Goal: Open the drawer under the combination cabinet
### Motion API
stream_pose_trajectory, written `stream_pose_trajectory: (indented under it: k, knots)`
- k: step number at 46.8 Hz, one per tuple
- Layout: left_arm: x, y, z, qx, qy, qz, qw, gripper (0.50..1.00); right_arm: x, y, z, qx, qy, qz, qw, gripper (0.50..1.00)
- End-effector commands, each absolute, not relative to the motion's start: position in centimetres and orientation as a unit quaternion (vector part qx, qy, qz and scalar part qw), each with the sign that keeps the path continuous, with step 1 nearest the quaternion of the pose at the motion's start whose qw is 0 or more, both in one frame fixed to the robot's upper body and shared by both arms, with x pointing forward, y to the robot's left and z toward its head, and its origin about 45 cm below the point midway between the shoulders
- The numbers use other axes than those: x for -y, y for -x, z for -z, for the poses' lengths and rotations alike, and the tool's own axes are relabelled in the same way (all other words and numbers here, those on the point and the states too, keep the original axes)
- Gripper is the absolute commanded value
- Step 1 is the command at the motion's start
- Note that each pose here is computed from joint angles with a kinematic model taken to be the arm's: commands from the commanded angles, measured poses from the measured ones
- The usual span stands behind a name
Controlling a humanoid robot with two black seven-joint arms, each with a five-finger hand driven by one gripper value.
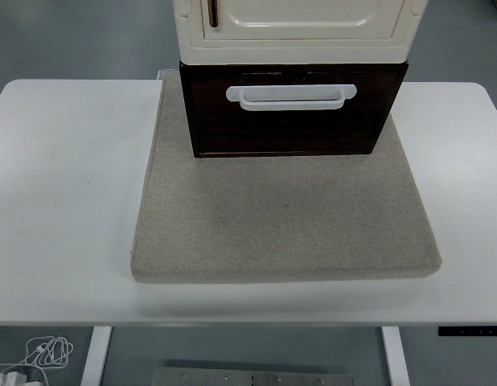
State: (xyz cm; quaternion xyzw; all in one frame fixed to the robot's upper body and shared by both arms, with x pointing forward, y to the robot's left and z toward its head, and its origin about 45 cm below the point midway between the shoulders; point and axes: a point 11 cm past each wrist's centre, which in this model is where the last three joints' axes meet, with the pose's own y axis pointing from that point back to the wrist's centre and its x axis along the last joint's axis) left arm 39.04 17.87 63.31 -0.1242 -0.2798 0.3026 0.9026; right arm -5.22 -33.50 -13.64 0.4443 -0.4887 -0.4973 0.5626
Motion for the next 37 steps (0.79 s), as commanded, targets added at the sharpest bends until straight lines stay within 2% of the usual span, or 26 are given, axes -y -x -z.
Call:
stream_pose_trajectory:
  k: [1, 23, 37]
  knots:
    - [-16.9, -38.0, -63.5, 0.292, 0.115, -0.280, 0.907, 1.000, 33.5, 5.2, 13.6, 0.489, -0.444, 0.497, 0.563, 0.928]
    - [-13.5, -37.3, -59.2, 0.318, -0.008, -0.227, 0.920, 1.000, 33.5, 5.2, 13.6, 0.489, -0.444, 0.497, 0.563, 0.928]
    - [-12.4, -36.8, -55.8, 0.329, -0.124, -0.177, 0.919, 1.000, 33.5, 5.2, 13.6, 0.489, -0.444, 0.497, 0.563, 0.928]
